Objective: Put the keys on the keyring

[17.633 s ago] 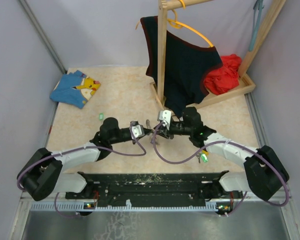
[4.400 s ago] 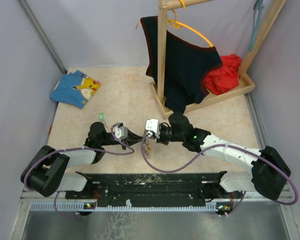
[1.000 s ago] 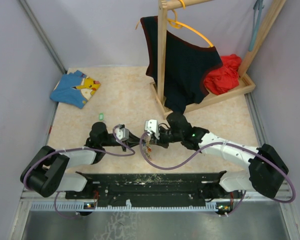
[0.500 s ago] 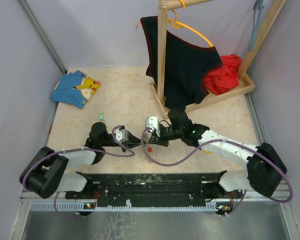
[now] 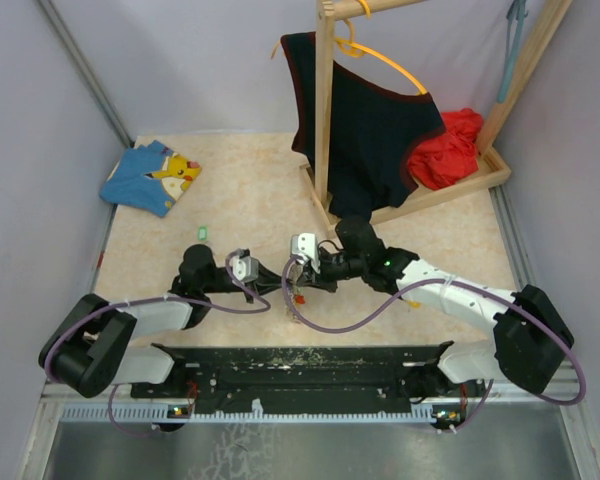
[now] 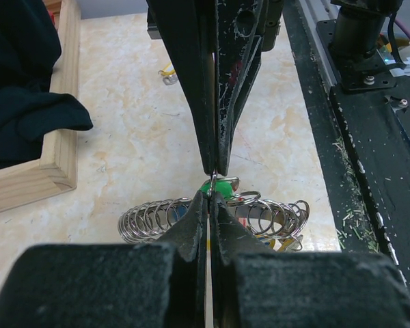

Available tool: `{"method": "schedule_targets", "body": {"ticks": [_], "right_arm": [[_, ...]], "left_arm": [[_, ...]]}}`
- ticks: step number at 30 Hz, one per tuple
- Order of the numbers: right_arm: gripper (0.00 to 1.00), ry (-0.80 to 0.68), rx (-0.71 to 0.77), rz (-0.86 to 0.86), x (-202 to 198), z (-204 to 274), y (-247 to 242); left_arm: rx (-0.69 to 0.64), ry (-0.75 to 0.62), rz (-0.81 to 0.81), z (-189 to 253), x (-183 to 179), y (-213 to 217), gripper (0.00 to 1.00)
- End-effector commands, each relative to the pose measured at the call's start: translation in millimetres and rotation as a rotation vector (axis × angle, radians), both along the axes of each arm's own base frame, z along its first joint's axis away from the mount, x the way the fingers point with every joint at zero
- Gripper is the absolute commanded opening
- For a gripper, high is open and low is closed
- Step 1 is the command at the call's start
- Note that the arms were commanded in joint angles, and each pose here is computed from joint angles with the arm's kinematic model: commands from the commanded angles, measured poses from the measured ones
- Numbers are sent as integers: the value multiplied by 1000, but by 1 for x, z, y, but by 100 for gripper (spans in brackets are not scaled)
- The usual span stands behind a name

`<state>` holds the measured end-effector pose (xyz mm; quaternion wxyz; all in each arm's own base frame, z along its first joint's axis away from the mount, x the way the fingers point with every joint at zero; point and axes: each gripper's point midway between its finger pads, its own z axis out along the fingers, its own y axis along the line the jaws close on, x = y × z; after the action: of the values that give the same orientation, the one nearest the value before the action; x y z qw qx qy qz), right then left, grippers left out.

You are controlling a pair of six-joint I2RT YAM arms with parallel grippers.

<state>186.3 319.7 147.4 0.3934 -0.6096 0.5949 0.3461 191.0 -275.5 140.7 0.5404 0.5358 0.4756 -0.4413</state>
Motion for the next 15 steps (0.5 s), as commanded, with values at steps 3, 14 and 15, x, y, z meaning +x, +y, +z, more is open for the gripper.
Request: {"method": "schedule_targets", "body": {"ticks": [3, 14, 15], "right_arm": [[0, -140, 73, 33, 8, 42, 17], [3, -163, 41, 23, 9, 38, 13], [5, -164, 40, 23, 8, 38, 13]], "left_arm": [[-32, -32, 42, 19, 13, -5, 0], [-35, -36, 67, 20, 15, -3, 0], [-37, -40, 67, 21, 15, -3, 0]]}}
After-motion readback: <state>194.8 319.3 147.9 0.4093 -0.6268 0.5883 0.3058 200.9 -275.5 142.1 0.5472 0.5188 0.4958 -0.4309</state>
